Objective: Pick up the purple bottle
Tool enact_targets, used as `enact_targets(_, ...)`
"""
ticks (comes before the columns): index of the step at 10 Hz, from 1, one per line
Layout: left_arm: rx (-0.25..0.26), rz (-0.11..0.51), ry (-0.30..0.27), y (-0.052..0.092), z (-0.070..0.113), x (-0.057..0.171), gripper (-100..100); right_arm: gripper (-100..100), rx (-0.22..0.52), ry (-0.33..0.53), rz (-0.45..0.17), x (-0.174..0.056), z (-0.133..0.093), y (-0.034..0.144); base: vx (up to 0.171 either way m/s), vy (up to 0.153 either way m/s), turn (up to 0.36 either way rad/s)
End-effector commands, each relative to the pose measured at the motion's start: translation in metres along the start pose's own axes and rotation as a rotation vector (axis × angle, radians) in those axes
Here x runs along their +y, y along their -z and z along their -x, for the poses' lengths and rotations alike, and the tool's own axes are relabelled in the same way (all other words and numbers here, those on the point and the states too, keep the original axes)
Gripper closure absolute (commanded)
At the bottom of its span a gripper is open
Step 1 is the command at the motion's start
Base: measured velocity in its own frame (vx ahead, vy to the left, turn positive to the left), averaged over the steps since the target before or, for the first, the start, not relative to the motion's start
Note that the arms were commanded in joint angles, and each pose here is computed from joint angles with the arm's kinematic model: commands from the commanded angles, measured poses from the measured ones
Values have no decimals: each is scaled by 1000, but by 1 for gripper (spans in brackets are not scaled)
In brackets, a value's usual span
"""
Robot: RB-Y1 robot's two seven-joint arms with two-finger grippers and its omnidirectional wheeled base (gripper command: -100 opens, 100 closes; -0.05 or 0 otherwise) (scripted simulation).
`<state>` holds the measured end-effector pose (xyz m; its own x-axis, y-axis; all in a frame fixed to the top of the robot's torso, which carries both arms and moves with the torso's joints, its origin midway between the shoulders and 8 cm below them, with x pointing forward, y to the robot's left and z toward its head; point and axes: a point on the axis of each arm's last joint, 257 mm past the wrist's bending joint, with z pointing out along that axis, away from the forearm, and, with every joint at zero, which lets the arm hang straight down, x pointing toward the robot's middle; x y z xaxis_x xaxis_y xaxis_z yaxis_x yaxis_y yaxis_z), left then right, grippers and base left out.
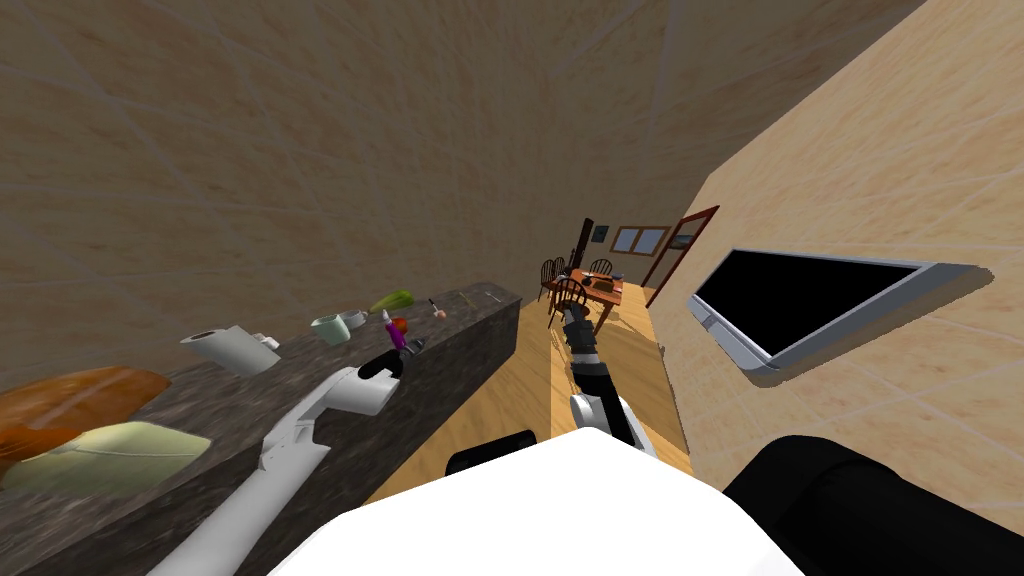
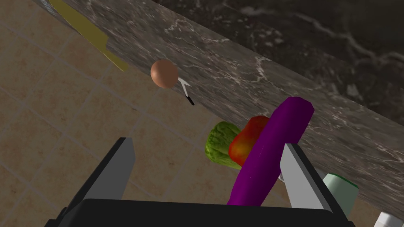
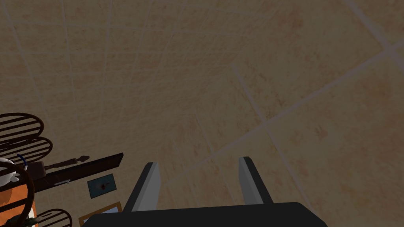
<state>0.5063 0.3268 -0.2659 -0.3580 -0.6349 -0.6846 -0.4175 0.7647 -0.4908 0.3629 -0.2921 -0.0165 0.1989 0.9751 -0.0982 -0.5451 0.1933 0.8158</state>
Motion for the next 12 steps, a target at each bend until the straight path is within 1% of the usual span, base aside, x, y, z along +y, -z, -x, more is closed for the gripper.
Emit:
enact_targets(1,1,30,-21,-3,5,6,-100,0,0,0,0,0,0,0,1,-3,-36)
enact_targets(2,-5,73,-60,-6,15,15,-100,0,0,0,0,0,0,0,1,-3,-70)
enact_targets(3,-1,82,-60,-6,14,17,-100,0,0,0,0,0,0,0,2,0,-50)
enact_targets(4,-7,128,-96,-8,24,28,-100,0,0,0,0,0,0,0,2,-1,-84)
enact_targets(5,-6,132,-95,-8,24,29,-100,0,0,0,0,0,0,0,2,1,-39)
enact_targets(6,-13,177,-129,-9,35,39,-100,0,0,0,0,0,0,0,3,1,-75)
enact_targets(7,-12,180,-129,-9,35,39,-100,0,0,0,0,0,0,0,3,2,-38)
enact_targets(8,-19,226,-159,-9,47,50,-100,0,0,0,0,0,0,0,3,1,-85)
enact_targets(9,-31,260,-188,-8,59,57,-100,0,0,0,0,0,0,0,5,5,-90)
enact_targets(10,-28,270,-187,-8,59,59,-100,0,0,0,0,0,0,0,3,5,-31)
enact_targets(12,-46,347,-233,-4,82,75,-100,0,0,0,0,0,0,0,4,2,-75)
